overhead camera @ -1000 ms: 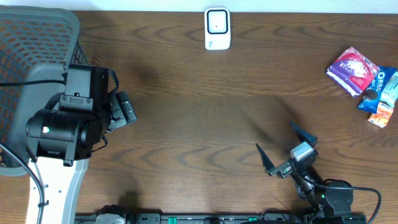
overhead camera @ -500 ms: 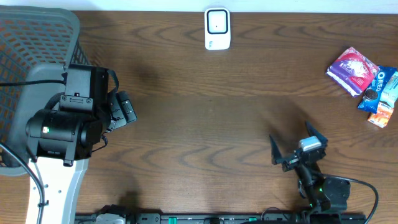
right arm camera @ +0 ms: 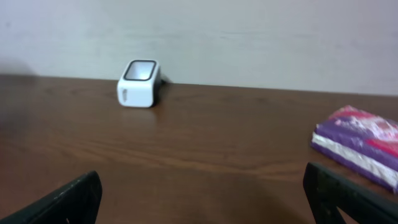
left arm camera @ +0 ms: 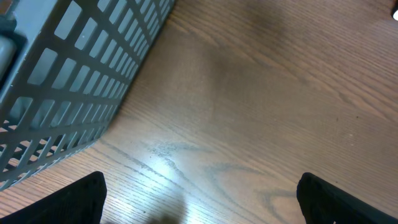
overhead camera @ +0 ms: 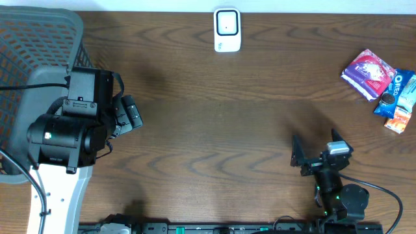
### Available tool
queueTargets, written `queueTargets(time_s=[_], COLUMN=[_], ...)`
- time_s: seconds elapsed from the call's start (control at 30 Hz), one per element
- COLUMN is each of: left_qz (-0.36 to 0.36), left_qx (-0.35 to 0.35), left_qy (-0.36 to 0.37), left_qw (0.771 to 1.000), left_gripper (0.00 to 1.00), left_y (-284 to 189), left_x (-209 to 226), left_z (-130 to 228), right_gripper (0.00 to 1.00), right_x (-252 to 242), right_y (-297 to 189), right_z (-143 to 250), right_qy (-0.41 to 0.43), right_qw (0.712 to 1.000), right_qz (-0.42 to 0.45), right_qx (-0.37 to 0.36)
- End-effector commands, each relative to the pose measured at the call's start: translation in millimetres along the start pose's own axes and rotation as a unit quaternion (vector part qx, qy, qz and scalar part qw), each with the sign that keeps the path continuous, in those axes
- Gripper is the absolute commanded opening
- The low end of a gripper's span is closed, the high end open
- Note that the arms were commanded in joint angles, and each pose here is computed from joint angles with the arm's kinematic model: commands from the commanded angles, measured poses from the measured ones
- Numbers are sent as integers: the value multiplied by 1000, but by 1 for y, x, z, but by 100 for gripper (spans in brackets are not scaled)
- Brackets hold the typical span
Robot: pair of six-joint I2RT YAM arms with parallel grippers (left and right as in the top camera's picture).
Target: Scan the item barcode
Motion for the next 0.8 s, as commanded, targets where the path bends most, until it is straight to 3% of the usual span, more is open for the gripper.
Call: queueTargets(time_s=[0.0, 0.27, 0.77], left_qz=[-5, -5, -5], left_qx=[-5, -5, -5], left_qy=[0, 0, 0], left_qw=[1000, 1000, 1000], left_gripper=[98, 98, 98], left_y=[-2, -2, -2], left_x=[2, 2, 2], left_z=[-2, -2, -2], right_gripper=[99, 99, 99], right_x=[-9, -16, 1], right_y=[-1, -1, 1], right_z=[3, 4, 3], right_qy=[36, 31, -5], right_qw=[999, 997, 1000], right_qz=[37, 65, 23], right_qx=[5, 9, 9])
Point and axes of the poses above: each gripper's point midway between its finger pads, its own y axis out along the fingers, its own x axis along the line the jaws close on, z = x × y, the point moved 5 cm from there along -y, back along the fingers, and after that the axes turned 4 degrees about -y, right-handed, at the moved point
